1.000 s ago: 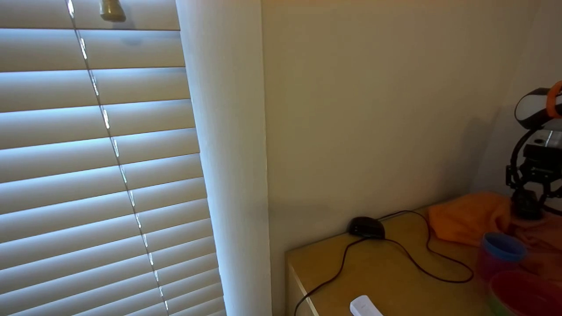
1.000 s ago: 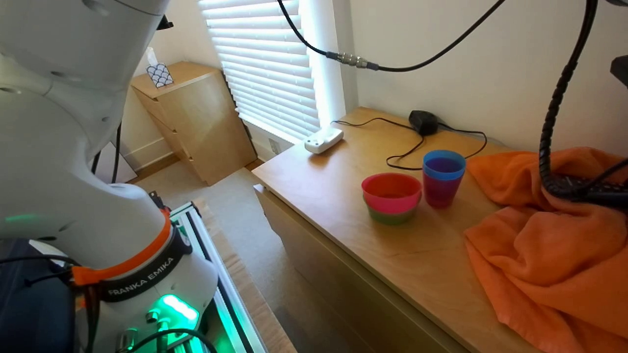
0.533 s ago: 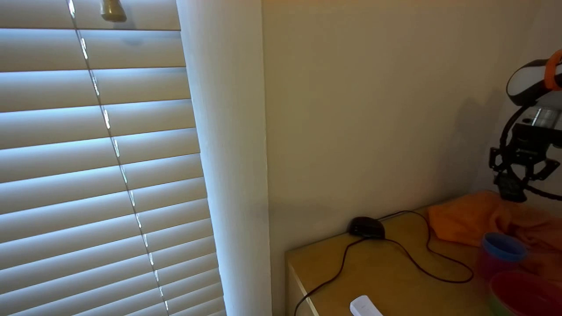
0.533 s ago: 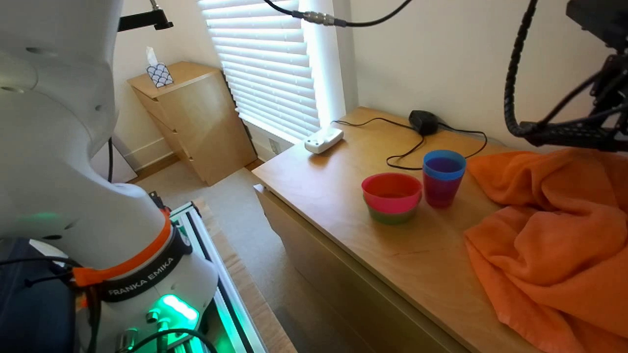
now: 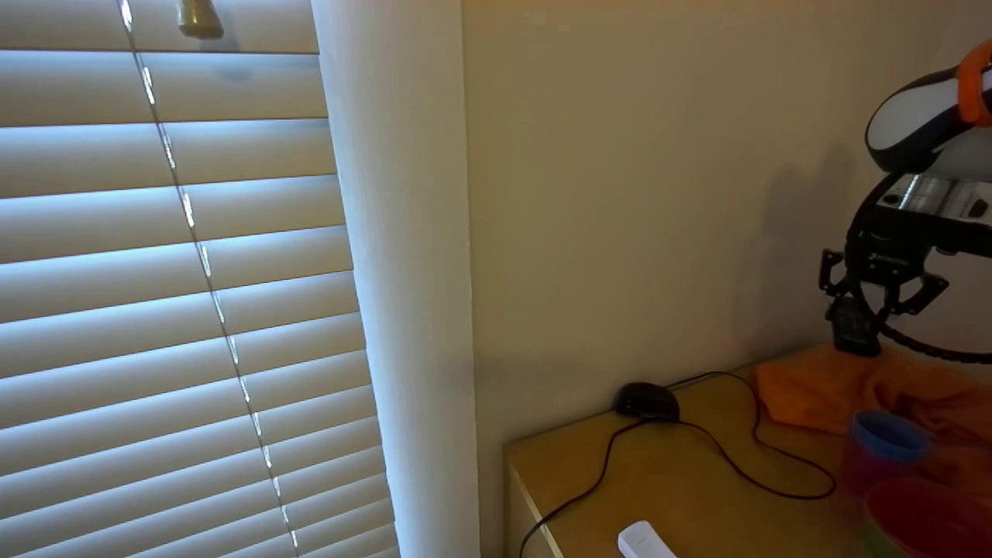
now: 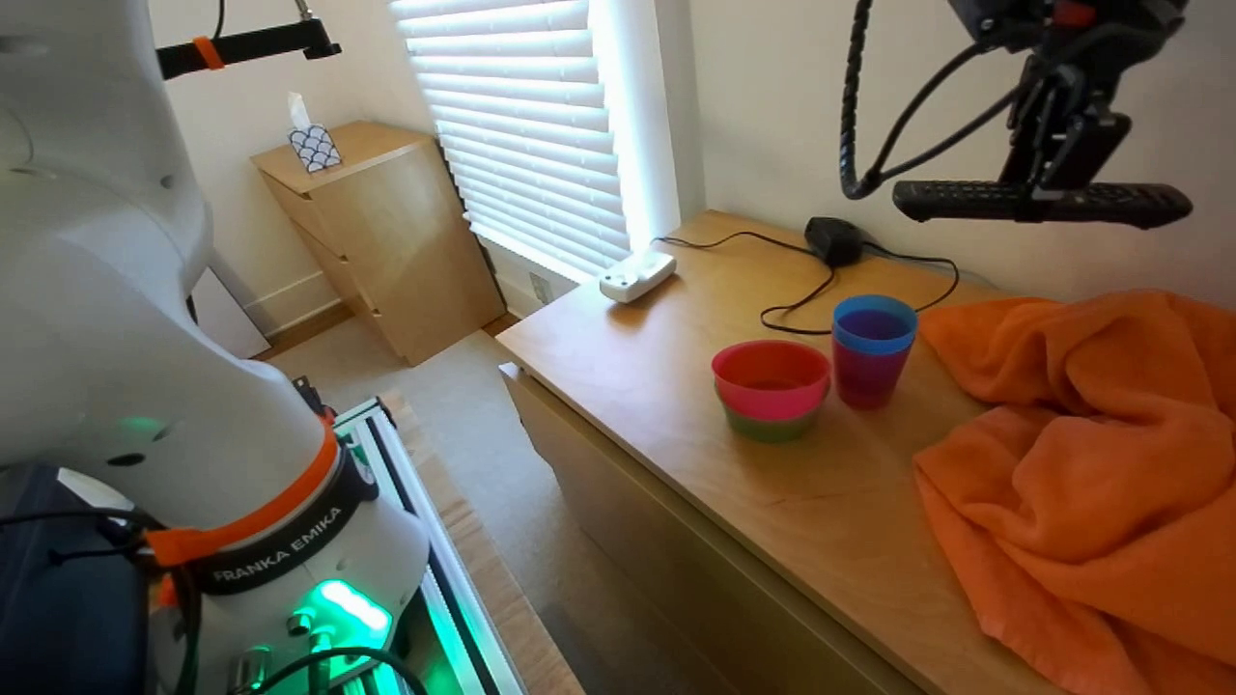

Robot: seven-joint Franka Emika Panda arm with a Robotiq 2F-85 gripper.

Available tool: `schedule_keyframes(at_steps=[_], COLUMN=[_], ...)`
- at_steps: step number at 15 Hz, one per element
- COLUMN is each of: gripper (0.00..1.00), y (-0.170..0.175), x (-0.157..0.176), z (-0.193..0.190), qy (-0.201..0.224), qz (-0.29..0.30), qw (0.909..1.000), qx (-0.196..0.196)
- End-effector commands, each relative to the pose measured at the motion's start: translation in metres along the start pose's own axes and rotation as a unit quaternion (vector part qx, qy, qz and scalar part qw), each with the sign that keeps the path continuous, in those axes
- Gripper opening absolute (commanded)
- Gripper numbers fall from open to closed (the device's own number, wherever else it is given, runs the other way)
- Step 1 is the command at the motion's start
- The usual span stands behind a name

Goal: Pick up the remote and put it on the left side of top of the chest of drawers

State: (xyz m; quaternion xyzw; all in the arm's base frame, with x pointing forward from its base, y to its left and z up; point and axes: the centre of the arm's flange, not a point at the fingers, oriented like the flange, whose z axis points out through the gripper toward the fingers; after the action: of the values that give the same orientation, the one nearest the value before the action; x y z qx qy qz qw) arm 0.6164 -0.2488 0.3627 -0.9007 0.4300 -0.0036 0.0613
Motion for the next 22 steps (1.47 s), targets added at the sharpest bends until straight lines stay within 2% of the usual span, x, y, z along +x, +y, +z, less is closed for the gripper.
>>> schedule_keyframes(at_steps=[1, 5, 9, 10, 14, 16, 19, 20, 21, 22], gripper=[0.30, 0.30, 0.30, 0.30, 0.30, 0.30, 0.30, 0.30, 0.30, 0.30], y=[0.009, 0.009, 0.010, 0.009, 0.002, 0.005, 0.021, 0.029, 0.036, 0.034], x=[-0.086, -0.140, -0.201, -0.220, -0.305, -0.350, -0.414, -0.422, -0.417, -0.406], z=[0.002, 0.008, 0.018, 0.023, 0.040, 0.051, 0.069, 0.073, 0.075, 0.071], qy=[0.015, 0.021, 0.004, 0.001, -0.011, 0.007, 0.031, 0.033, 0.027, 0.014], qz=[0.027, 0.025, -0.022, -0.036, -0.081, -0.144, -0.226, -0.242, -0.231, -0.194], qw=[0.9991, 0.9978, 0.9964, 0.9959, 0.9955, 0.9890, 0.9730, 0.9690, 0.9706, 0.9772], qx=[0.029, 0.058, 0.081, 0.082, 0.047, 0.034, 0.035, 0.038, 0.064, 0.085])
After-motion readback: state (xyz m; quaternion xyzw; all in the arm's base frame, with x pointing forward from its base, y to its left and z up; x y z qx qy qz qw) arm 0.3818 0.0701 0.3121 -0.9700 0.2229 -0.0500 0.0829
